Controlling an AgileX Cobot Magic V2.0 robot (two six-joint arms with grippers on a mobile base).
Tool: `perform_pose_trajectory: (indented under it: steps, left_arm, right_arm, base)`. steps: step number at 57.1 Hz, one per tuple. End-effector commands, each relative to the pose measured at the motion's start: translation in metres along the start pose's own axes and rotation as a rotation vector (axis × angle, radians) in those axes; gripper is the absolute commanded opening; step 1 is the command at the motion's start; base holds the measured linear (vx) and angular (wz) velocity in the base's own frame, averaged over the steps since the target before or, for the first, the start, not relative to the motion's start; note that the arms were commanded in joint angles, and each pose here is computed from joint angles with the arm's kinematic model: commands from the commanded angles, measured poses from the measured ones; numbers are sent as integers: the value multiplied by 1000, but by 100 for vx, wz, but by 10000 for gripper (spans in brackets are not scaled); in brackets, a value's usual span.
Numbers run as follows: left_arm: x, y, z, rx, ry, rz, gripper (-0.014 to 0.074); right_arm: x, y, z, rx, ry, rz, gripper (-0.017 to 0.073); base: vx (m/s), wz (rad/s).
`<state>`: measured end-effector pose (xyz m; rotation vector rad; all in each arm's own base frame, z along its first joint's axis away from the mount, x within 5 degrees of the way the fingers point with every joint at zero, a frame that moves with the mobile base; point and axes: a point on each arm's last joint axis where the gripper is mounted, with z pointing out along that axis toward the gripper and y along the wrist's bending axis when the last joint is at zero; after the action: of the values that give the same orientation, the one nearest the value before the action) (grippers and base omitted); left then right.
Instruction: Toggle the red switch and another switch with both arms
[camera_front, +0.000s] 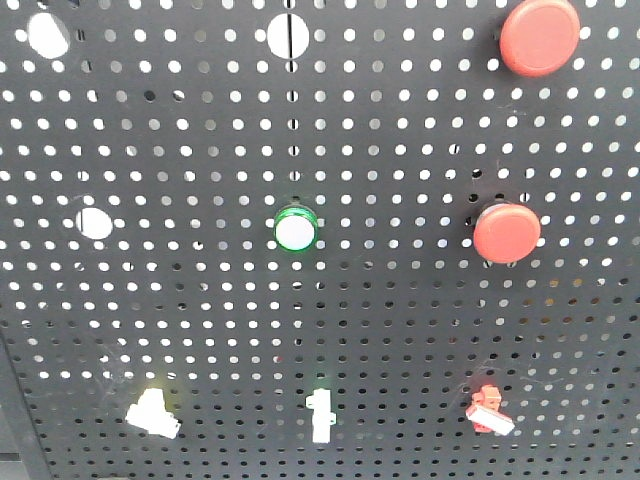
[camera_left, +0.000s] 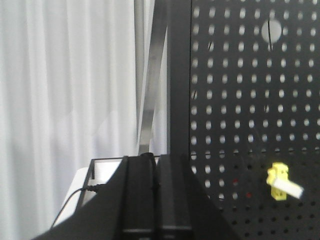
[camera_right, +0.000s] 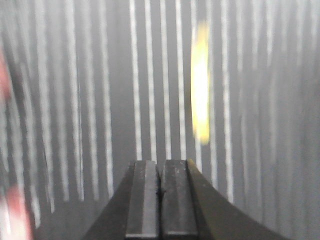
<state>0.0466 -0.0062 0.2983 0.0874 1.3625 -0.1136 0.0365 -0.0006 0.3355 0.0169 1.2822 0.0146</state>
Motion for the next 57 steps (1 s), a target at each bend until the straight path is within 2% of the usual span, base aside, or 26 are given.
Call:
perform_pose_trajectory:
  steps: [1, 9, 11, 16, 21, 24, 29, 42, 47, 57]
  left_arm:
    - [-31, 0, 15, -3, 7, 4, 3]
    - [-50, 0, 32, -3, 5, 4, 3]
    - [-51, 0, 34, -3, 0, -6, 3]
    - [-55, 0, 39, 2, -35, -78, 3]
    - [-55, -3, 48, 29, -1, -87, 3]
    - [-52, -6, 55, 60, 34, -84, 3]
    - [-48, -15, 69, 140, 80, -69, 3]
    - [-32, -56, 101, 376, 154, -11, 3]
    - [-26, -65, 110, 404, 154, -12, 3]
    - [-14, -72, 125, 405, 183, -8, 3]
  right_arm:
    - [-29, -1, 18, 17, 81, -19, -6]
    - [-32, -1, 44, 22, 193, -2, -6]
    - [-30, -1, 48, 21, 205, 0, -6]
    - [-25, 0, 53, 18, 239, 30, -6]
    - [-24, 1, 54, 12, 249, 74, -6]
    - [-24, 2, 54, 9, 249, 96, -6]
    - [-24, 2, 55, 8, 251, 101, -6]
    - [-23, 2, 54, 9, 258, 96, -6]
    - [-22, 2, 54, 9, 264, 96, -6]
    - [-22, 2, 54, 9, 267, 95, -6]
  base:
    - [0, 0]
    - [0, 0]
    - [0, 0]
    - [0, 0]
    - [0, 0]
    - [0, 0]
    - [0, 0]
    - [0, 0]
    - [0, 0]
    - [0, 0]
